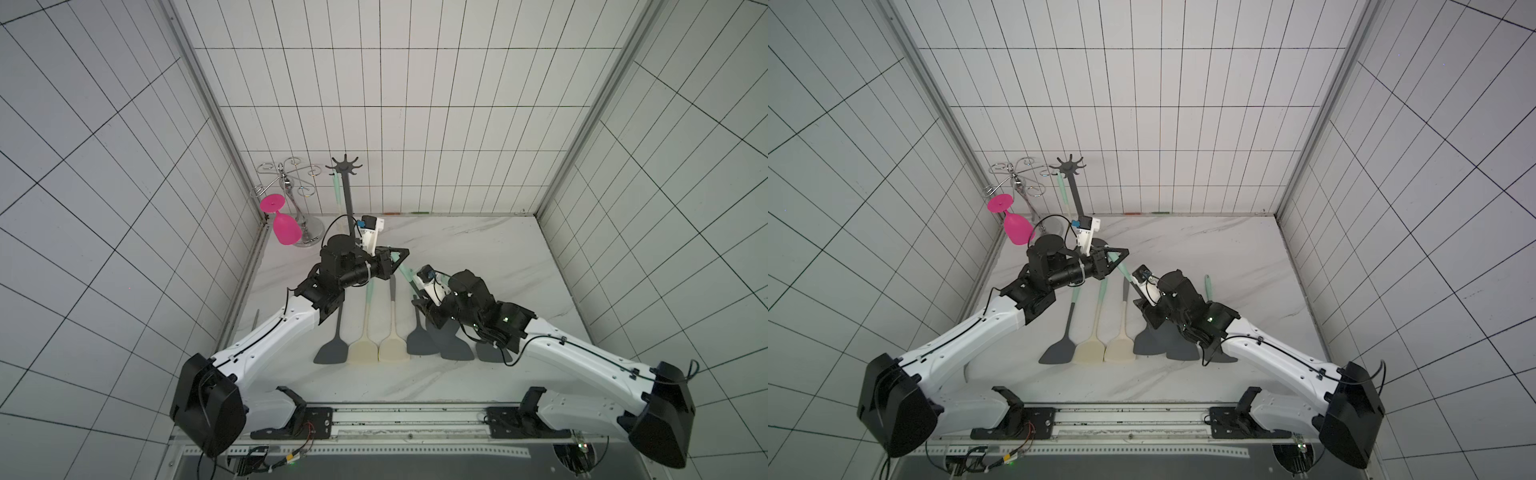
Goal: Take the spatula off the kitchen utensil rack
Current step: Place the spatula at the center of the board.
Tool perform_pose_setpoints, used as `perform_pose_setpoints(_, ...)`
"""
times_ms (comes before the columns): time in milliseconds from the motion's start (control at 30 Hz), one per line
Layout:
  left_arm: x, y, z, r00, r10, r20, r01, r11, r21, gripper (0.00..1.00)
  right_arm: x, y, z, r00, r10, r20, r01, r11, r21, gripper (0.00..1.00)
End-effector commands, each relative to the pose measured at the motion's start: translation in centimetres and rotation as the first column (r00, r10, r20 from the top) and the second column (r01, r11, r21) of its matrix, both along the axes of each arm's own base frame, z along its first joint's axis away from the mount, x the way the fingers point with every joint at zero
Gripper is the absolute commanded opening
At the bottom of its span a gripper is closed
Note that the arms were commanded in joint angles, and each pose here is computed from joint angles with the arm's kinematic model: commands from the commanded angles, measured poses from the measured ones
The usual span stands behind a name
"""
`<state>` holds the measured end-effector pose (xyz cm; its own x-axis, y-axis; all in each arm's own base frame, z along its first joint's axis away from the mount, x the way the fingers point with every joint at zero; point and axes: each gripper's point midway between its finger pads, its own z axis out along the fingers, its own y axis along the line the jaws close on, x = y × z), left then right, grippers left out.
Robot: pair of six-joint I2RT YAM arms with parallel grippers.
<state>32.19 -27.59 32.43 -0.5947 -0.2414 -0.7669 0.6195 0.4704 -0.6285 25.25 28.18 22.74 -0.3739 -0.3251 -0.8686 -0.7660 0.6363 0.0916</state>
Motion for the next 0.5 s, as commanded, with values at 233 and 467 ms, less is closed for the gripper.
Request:
perform_pose_setpoints(233,-2.0,0.6,1.9,0.993,-0.109,0.039,0.111,0.992,-0.051,0.0,-0.1,3.4,5.3,0.979,0.17,-0.11,-0.139,0.958,0.25,0.4)
perform_pose_setpoints(467,-2.2,0.3,1.6,0.991,-0.135,0.021,0.136,0.989,-0.06,0.0,1.0,4.7,5.0,0.976,0.17,-0.135,-0.134,0.961,0.243,0.3)
